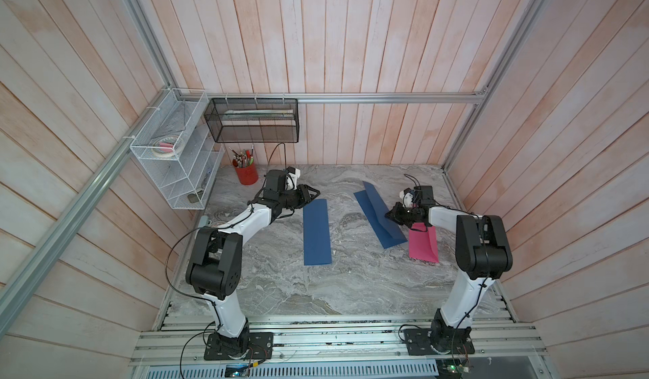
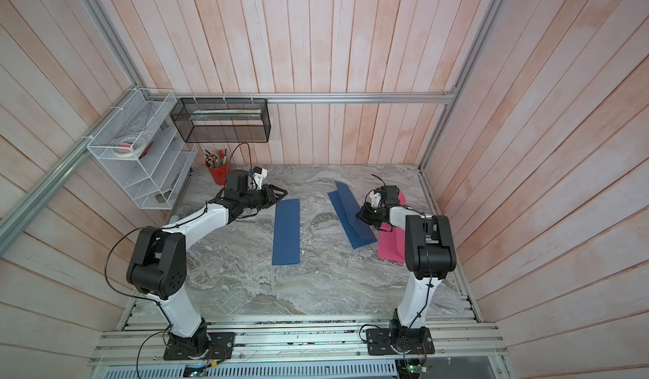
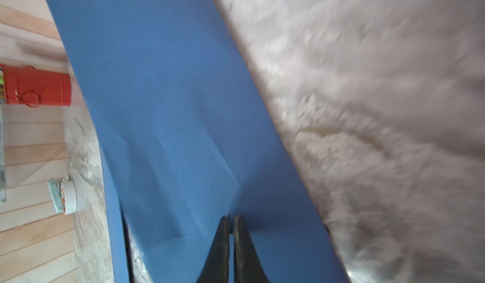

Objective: Fold the rectangular paper in half along the long edge
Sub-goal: Move the paper to the center of the board.

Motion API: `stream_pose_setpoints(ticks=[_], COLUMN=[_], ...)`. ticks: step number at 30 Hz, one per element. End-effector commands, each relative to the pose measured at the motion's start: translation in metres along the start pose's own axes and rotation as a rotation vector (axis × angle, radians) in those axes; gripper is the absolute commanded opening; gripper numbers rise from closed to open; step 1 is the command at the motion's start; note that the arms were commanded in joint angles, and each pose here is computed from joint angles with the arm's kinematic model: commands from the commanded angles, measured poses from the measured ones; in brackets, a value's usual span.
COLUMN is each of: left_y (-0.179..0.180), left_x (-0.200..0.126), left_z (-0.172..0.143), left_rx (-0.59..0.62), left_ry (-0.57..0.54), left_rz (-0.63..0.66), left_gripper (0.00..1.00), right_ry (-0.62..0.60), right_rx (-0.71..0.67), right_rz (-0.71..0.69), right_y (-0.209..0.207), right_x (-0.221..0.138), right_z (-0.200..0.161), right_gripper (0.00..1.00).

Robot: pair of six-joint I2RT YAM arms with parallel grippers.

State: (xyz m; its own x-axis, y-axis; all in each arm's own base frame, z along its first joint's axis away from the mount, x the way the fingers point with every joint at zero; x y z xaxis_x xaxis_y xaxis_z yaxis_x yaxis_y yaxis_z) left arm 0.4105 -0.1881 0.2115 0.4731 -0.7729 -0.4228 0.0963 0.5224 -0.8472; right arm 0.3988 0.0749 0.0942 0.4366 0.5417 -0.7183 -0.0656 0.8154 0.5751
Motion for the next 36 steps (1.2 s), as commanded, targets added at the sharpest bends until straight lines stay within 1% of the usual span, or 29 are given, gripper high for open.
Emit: stream_pose_setpoints(ticks=[1, 4, 7, 12, 15, 19, 21, 24, 28, 31, 33, 36], left_y=[-0.004, -0.007, -0.011, -0.017, -0.011, 0.001, 0.011, 0.022, 0.022, 0.020, 0.026, 0.037], left_x=[0.024, 0.041, 0.058, 0.085, 0.099, 0.111, 0.112, 0.106, 0.088, 0.079, 0.081, 0.086], left_z=[-0.014, -0.025, -0.036, -0.056, -0.065, -0.081, -0.089, -0.098, -0.107, -0.112, -0.118, -0.127], left_rx=[0.013, -0.001, -0.002, 0.009, -0.013, -0.025, -0.031, -0.041, -0.043, -0.048, -0.057, -0.073], left_ry=[0.051, 0.086, 0.121, 0.179, 0.203, 0.247, 0.263, 0.266, 0.251, 0.235, 0.251, 0.276], left_rz=[0.032, 0.016, 0.014, 0.012, 0.027, 0.064, 0.098, 0.138, 0.142, 0.136, 0.158, 0.192], left_gripper=[0.37, 0.34, 0.31, 0.29, 0.28, 0.24, 0.21, 0.16, 0.14, 0.14, 0.14, 0.11], right_ry=[0.052, 0.080, 0.084, 0.081, 0.073, -0.003, -0.038, -0.066, -0.094, -0.116, -0.136, -0.140], right_rx=[-0.015, -0.002, 0.034, 0.095, 0.177, 0.317, 0.348, 0.341, 0.350, 0.388, 0.419, 0.413], right_rz=[0.017, 0.027, 0.063, 0.133, 0.194, 0.276, 0.260, 0.198, 0.149, 0.147, 0.170, 0.170], right_y=[0.009, 0.012, 0.015, 0.039, 0.054, 0.067, 0.069, 0.070, 0.065, 0.062, 0.063, 0.069], right_x=[0.024, 0.033, 0.032, 0.030, 0.029, 0.017, 0.011, 0.007, 0.004, 0.002, 0.000, 0.001], right_z=[-0.022, -0.040, -0.056, -0.095, -0.122, -0.145, -0.151, -0.153, -0.154, -0.156, -0.156, -0.156], right_gripper=[0.08, 0.07, 0.07, 0.07, 0.07, 0.08, 0.08, 0.08, 0.08, 0.07, 0.07, 0.07])
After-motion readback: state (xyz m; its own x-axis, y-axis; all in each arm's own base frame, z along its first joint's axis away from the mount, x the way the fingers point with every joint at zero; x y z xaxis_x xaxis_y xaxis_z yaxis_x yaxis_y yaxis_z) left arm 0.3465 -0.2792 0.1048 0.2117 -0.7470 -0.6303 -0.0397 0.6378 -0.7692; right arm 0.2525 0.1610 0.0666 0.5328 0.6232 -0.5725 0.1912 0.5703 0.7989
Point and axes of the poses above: each gripper's point midway between its finger pads, its own x axis out along the fingers, its own y axis along the line the jaws close on, z = x × y, the point moved 8 cm from there along -x, back along the fingers, and after that the axes turned 9 degrees about -x, right-handed, at the moved point
